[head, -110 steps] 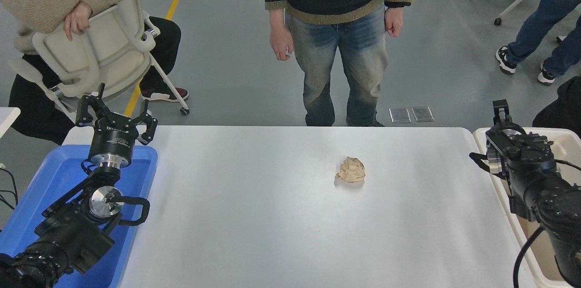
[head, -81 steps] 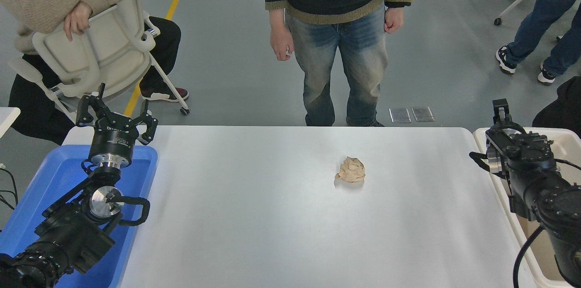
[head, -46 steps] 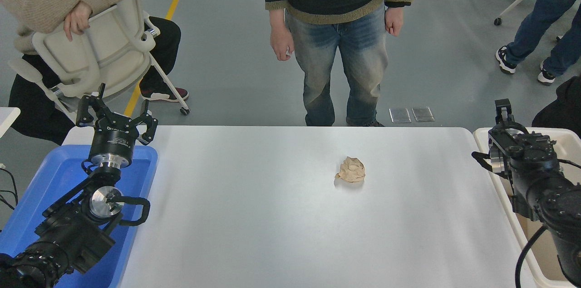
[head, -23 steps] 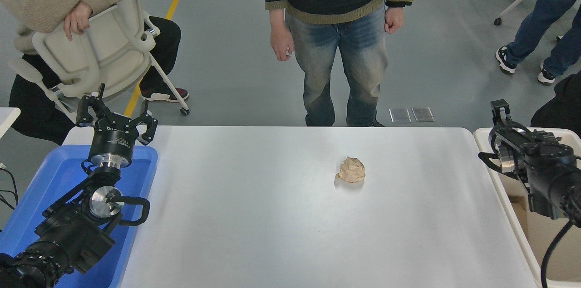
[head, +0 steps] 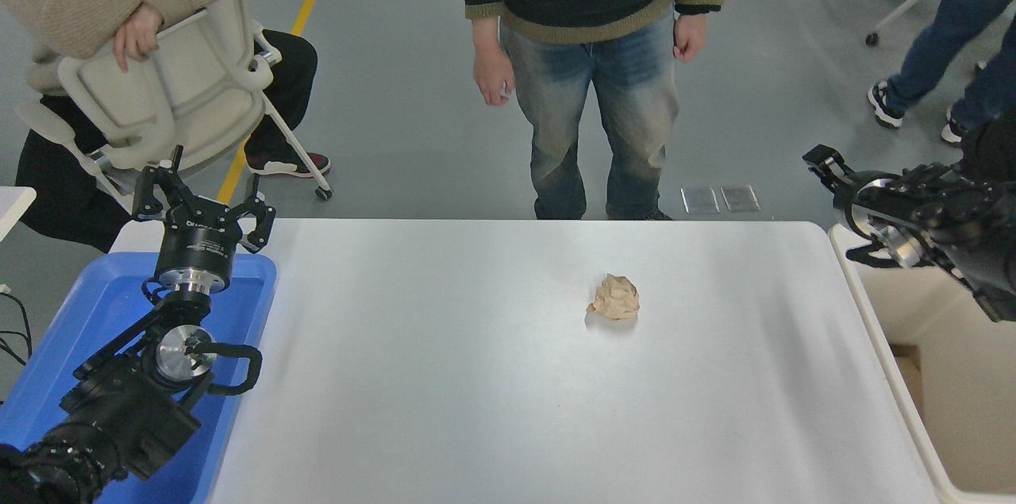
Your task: Pick up paper ball place in dustbin
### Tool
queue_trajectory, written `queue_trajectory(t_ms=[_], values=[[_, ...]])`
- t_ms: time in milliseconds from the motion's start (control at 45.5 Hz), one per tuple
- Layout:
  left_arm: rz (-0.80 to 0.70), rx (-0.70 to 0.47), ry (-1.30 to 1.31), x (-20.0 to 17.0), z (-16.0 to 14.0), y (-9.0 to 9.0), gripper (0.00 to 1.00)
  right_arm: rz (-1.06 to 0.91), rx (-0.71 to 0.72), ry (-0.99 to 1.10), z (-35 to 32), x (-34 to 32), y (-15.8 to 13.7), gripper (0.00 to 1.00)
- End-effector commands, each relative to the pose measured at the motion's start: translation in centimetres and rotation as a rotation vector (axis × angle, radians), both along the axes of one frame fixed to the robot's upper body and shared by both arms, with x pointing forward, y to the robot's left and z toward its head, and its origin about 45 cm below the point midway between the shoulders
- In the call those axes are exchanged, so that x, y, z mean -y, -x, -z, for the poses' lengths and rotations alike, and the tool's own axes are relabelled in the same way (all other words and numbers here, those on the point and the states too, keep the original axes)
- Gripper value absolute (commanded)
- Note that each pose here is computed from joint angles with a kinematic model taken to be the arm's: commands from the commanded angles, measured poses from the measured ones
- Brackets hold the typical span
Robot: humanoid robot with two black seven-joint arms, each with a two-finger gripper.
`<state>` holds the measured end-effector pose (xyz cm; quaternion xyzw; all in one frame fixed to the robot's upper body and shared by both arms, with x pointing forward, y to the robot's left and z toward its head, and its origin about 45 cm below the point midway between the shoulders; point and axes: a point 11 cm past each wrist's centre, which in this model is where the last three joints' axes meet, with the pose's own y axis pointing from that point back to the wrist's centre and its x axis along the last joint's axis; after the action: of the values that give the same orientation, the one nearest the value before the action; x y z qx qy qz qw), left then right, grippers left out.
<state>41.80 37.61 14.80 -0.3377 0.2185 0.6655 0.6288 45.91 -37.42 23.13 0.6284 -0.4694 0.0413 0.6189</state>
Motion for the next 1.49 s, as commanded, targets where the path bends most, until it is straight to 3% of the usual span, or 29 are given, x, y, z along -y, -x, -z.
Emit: queue_trajectory(t_ms=[0, 637, 1231, 1473], values=[[0.001, 0.000, -0.001, 0.0, 0.0, 0.0, 0.99, -0.152, -0.155, 0.111, -5.1, -2.4, 1.7, 1.00], [0.001, 0.000, -0.001, 0.0, 0.0, 0.0, 0.99, -0.531, -0.540, 0.115, -16.7, -15.0, 7.6, 1.00], [0.002, 0.000, -0.002, 0.0, 0.0, 0.0, 0.99, -0.589, -0.552, 0.091, -15.9, -17.5, 7.8, 1.00], [0.002, 0.000, -0.002, 0.0, 0.0, 0.0, 0.99, -0.625, -0.596, 0.025, -12.0, -18.7, 7.1, 1.00]])
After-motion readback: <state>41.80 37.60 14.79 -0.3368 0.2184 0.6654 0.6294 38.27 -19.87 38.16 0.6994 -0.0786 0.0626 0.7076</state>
